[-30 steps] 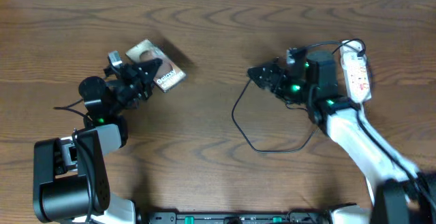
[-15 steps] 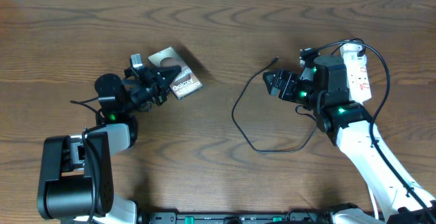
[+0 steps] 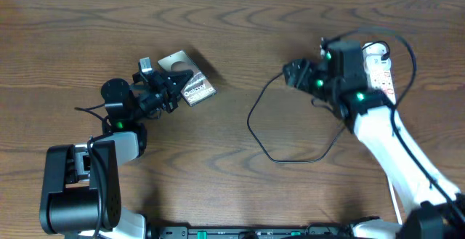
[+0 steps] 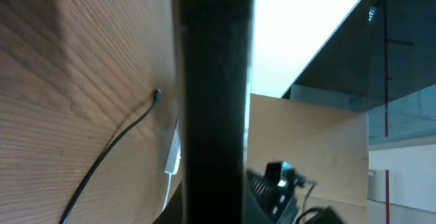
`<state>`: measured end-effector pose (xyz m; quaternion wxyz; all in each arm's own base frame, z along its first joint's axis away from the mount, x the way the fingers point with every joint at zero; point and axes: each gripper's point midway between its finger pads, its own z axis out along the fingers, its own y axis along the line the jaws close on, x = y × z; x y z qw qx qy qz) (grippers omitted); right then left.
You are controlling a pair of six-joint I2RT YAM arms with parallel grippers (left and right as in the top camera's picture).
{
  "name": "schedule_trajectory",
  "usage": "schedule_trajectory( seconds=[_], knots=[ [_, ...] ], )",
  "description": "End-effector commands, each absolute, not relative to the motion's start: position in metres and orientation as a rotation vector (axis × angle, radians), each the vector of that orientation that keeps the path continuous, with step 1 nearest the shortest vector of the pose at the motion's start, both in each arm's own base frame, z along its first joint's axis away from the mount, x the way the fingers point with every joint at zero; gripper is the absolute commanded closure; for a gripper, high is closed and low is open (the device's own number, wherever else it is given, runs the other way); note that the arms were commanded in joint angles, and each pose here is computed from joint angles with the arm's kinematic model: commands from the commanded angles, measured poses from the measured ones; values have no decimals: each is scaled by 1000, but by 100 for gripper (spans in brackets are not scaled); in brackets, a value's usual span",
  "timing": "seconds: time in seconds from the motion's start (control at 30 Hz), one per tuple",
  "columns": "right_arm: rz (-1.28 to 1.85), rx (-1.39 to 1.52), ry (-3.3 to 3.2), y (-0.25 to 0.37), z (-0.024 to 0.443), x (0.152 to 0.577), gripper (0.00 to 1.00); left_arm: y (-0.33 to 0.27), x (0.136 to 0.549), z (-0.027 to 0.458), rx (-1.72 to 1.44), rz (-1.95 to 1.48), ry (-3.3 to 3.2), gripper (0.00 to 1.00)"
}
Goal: Plug charger to phone and switch on socket
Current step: 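Move the right gripper to the black cable and grasp its USB-C plug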
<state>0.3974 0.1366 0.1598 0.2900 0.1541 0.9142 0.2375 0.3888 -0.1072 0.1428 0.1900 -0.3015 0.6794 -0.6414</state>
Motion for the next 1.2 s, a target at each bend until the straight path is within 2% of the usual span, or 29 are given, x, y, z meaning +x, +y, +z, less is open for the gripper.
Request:
schedule_trajectory(
  seconds=[0.0,0.07,0.13,0.4,0.73,1.1,1.17],
  knots=[
    [444,486,2457,127,160,426,27,-107,398,162,-759,-1802,1882,93],
    [415,503,2496,129,151,436,27,-108,397,162,-748,-1798,1884,93],
    [407,578,2534,132,134,448,34,-108,397,162,-729,-1793,1887,93],
    [394,764,2575,142,79,484,42,-110,395,162,-715,-1800,1895,92],
    [343,859,2636,142,38,488,55,-111,393,162,-694,-1806,1904,93],
    [302,929,2691,141,9,478,55,-111,393,162,-694,-1806,1904,93],
    [299,930,2692,141,7,478,58,-111,393,162,-694,-1806,1904,93]
  ],
)
